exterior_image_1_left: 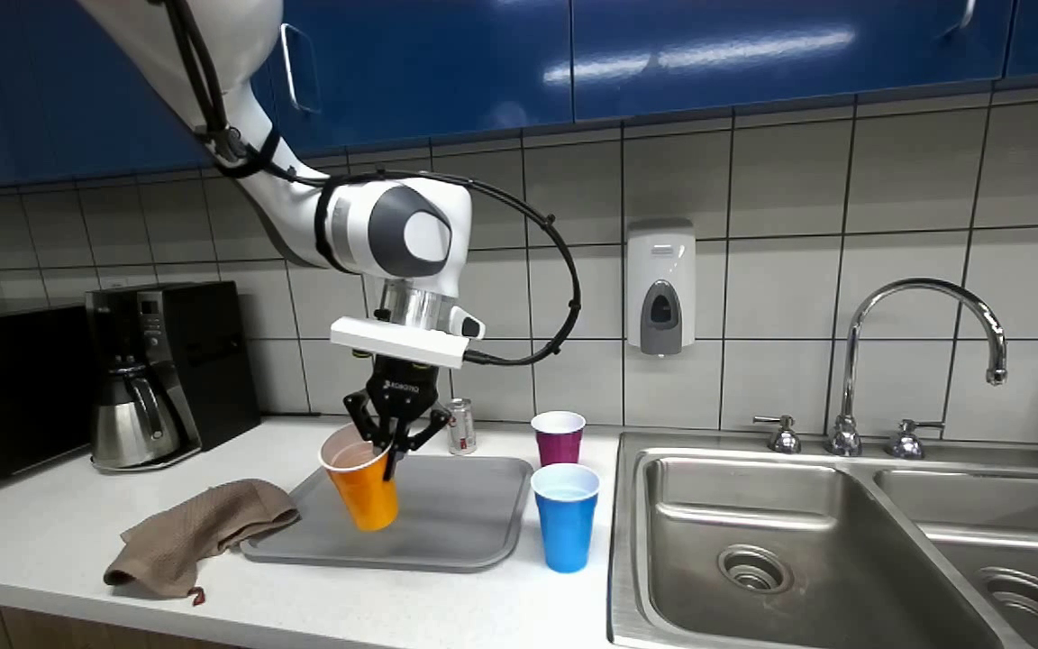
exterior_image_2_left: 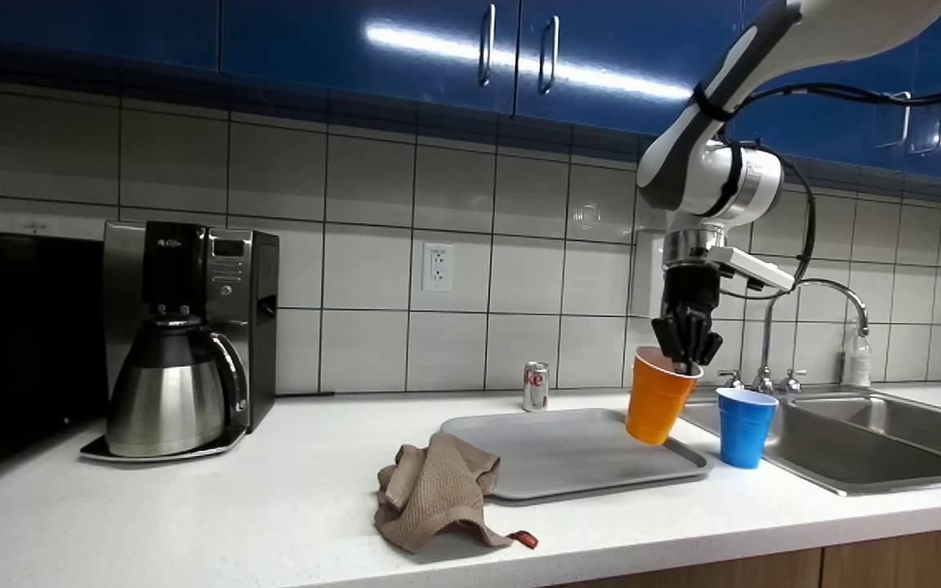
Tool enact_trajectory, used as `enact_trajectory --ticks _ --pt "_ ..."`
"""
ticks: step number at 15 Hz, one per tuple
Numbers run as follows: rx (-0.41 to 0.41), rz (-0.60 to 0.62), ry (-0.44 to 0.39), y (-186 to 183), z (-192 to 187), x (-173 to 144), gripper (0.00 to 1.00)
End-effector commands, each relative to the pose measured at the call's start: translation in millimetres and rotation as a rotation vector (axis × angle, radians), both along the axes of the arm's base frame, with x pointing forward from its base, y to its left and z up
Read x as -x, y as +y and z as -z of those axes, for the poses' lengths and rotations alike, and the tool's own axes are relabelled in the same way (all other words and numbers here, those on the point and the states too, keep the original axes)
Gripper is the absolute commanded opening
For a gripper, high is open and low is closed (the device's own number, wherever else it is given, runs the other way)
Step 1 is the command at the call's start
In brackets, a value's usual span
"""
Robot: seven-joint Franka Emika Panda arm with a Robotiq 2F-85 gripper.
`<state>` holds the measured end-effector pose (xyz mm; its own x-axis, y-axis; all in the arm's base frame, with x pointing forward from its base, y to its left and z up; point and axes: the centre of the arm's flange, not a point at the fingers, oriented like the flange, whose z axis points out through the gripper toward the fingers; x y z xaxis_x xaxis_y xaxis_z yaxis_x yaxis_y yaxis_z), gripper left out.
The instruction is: Remove the cups from the tray
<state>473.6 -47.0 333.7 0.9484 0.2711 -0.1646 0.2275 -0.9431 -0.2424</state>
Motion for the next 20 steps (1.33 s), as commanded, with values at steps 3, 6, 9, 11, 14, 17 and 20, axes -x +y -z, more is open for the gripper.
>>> enact_trajectory --ticks 3,6,9,11,14,17,20 --pt "0.025 0.005 0.074 -12.7 -6.2 9.4 0.01" --pt "0.053 0.008 0.093 -16.6 0.7 10.0 0.01" --pt "0.074 0.008 0.115 -17.2 6.7 12.1 0.01" --pt "0.082 0.003 0.139 -16.3 10.4 14.9 0.01" --pt "0.092 -0.001 0.175 -15.6 16.6 18.5 0.01" --pt "0.1 0.008 0.179 -15.4 23.4 19.6 0.01" --pt "0.112 0.029 0.177 -16.1 28.4 18.6 0.01"
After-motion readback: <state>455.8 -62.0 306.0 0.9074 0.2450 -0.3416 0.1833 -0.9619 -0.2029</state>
